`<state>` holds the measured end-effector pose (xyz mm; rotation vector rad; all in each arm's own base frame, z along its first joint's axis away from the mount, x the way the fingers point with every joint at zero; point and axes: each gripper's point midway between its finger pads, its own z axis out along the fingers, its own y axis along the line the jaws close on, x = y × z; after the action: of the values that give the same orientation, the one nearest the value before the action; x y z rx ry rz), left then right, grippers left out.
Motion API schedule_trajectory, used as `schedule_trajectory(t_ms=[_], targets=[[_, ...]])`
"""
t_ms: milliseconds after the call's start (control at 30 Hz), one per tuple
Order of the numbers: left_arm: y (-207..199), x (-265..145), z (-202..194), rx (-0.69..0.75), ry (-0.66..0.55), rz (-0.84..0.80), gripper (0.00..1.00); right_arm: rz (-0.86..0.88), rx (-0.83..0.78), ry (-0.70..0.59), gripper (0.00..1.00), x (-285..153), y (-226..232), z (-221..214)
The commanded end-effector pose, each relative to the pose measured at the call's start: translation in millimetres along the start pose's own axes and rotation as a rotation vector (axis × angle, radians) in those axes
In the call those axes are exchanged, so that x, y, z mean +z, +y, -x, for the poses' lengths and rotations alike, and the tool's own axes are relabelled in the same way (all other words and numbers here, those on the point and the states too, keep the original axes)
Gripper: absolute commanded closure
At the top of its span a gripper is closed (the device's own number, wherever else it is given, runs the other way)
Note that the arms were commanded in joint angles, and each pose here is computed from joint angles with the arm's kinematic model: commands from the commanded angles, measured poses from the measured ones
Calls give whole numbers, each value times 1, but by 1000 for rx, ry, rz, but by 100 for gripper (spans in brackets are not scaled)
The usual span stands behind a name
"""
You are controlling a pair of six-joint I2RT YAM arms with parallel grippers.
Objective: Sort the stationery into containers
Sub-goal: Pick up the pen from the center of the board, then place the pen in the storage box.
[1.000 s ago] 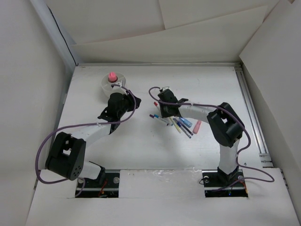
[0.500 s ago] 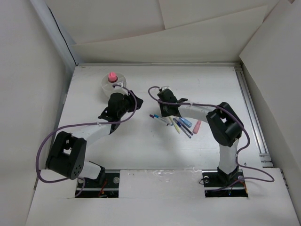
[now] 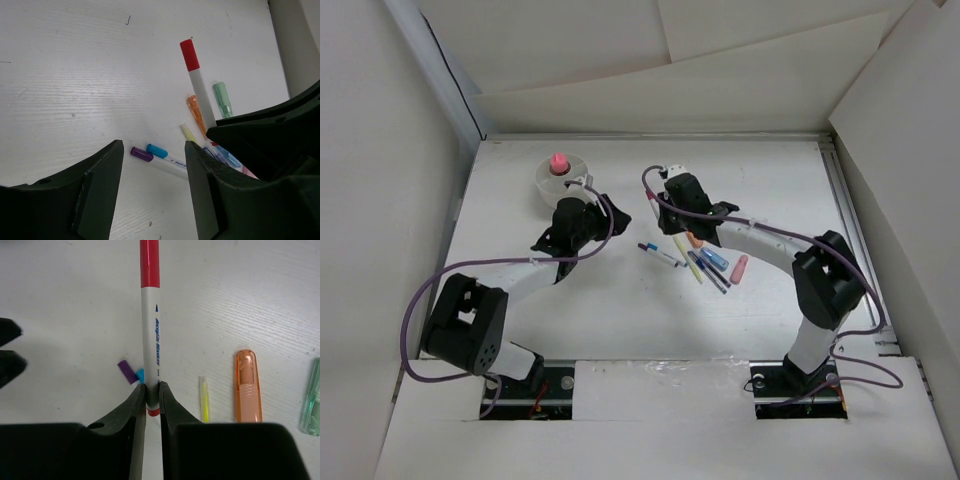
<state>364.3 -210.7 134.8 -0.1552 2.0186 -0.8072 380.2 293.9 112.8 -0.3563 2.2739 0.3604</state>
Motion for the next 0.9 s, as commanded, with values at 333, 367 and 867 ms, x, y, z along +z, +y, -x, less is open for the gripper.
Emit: schedule_trajectory(t_ms=[333, 367, 867], targets=[[-35, 11, 12, -36, 11, -157, 34, 205, -33, -39, 96, -17, 50, 6], [-36, 11, 14, -45, 5, -162, 34, 214, -41, -36, 96, -18, 55, 4], [-14, 25, 15, -148, -12, -137, 52, 307, -68, -66, 96, -34, 87, 6]])
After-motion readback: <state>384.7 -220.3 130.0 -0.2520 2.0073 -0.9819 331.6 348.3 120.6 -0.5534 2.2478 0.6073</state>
